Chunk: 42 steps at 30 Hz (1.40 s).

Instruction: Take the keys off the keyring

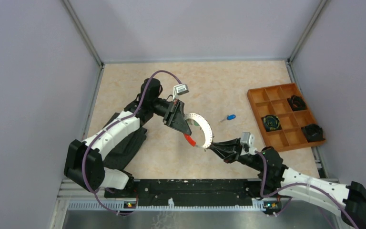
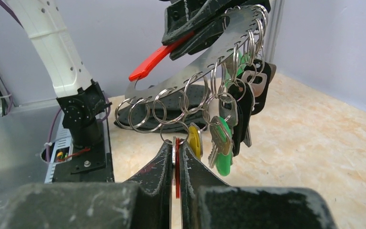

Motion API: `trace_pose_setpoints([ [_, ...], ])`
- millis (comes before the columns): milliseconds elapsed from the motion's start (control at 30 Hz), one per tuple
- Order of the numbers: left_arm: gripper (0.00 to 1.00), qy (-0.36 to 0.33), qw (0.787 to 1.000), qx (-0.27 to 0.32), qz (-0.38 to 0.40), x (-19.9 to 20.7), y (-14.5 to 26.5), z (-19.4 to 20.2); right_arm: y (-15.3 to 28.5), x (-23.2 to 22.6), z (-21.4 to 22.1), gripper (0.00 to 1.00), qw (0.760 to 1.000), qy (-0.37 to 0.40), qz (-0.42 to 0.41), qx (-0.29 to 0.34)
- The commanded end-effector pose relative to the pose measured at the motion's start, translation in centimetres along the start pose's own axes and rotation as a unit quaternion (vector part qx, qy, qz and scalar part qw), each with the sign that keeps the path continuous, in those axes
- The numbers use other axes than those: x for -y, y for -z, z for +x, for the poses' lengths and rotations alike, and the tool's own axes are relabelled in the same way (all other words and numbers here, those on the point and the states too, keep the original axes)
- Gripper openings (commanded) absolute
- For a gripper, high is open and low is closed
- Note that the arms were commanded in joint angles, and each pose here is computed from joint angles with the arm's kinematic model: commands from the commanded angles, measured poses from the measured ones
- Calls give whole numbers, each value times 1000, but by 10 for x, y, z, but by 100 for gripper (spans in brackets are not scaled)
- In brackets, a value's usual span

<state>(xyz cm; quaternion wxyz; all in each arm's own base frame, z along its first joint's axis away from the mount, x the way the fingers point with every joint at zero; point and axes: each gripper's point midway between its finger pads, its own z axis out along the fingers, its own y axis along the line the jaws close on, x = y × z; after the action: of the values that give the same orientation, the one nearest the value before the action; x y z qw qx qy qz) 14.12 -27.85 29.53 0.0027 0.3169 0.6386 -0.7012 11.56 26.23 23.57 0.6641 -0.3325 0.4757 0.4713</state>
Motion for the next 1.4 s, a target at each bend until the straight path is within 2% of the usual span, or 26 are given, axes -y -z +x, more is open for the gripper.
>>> trace_pose_setpoints([
  [0,0,-45,999,-2,4,14,1,4,-1,3,-14,0,1000,-12,19,-11],
  [367,0,-107,994,25,-27,1,4,-4,13,15,-13,0,993,-26,67,-96],
  [533,0,-113,992,39,-47,-8,7,-5,12,18,-18,0,990,-37,81,-109],
  [800,0,-159,981,67,-89,-16,16,-11,9,22,-25,0,988,-40,93,-116],
  [1167,0,-138,979,80,-126,-40,22,-13,3,23,-37,0,988,-31,91,-125],
  [1367,0,-101,975,99,-169,-70,27,-11,2,26,-43,0,985,-25,99,-140],
])
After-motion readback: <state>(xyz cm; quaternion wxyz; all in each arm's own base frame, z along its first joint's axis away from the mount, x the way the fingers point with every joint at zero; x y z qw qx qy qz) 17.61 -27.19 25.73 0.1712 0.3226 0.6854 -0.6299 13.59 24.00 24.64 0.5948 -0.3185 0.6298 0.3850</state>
